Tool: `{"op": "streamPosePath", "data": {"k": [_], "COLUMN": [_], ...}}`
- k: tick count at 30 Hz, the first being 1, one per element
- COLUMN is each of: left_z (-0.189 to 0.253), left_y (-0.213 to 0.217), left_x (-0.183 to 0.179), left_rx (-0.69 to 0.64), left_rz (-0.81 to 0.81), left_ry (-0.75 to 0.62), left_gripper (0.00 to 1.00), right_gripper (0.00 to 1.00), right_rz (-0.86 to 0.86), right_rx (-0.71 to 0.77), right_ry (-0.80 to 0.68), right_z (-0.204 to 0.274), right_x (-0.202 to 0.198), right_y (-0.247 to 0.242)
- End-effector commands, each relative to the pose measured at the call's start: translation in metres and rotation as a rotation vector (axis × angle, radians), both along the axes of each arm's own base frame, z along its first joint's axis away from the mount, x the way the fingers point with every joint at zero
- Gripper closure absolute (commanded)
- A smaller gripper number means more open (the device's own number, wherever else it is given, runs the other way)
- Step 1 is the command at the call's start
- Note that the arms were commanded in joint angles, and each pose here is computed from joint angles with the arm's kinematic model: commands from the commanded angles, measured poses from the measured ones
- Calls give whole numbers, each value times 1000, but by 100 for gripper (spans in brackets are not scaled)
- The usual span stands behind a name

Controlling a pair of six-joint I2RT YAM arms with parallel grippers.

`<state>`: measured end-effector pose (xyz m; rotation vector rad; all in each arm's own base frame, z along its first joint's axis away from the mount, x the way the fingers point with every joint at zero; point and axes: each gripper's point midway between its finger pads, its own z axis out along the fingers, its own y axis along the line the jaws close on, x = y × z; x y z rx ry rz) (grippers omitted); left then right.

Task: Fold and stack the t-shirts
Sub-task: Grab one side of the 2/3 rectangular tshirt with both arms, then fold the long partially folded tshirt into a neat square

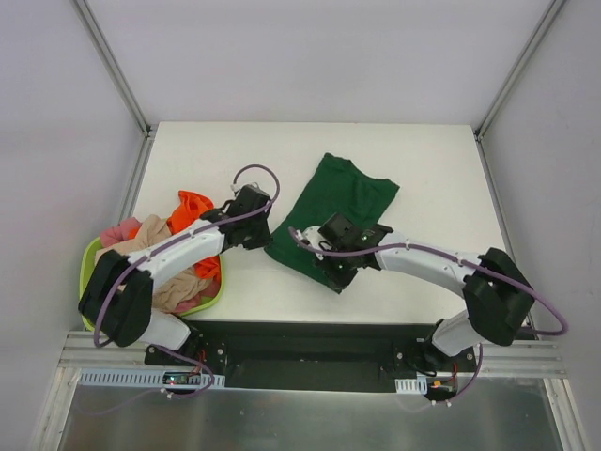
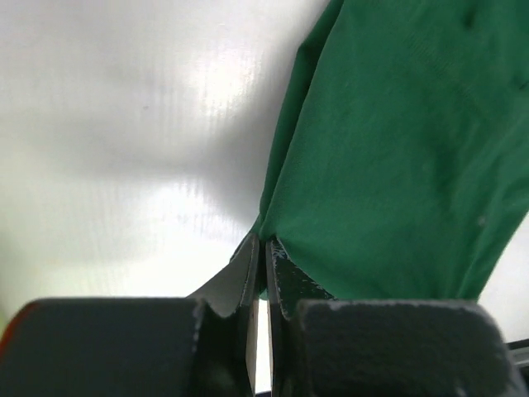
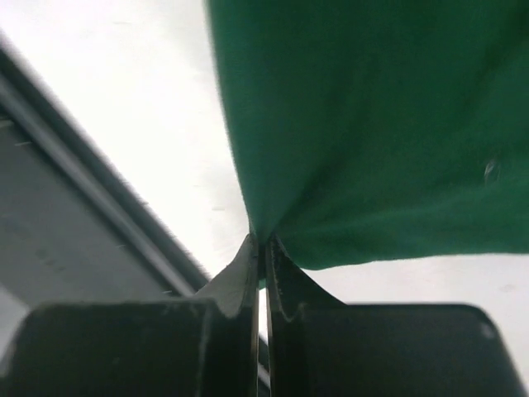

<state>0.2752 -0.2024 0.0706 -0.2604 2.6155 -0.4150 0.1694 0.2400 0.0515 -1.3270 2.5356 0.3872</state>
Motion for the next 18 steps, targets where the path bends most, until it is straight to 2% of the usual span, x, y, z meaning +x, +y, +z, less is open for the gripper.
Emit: {"op": "streamPosePath", "data": {"k": [1,9,18], "left_z": [26,79,134], "left_y": [44,87,99], "left_x": [-10,-37,-44], "left_rx": [86,74,4], "left_rz": [124,247,237], "left_ry": [-85,-231,-408], "left_gripper": [100,100,100], "right_gripper": [99,99,100], "right_rz": [92,242,275], "right_rx": [188,605,747], "right_ry": [131,380,369], "right_z": [40,123,158], "right_x": [-52,-119,-127], "right_y": [42,108,120]}}
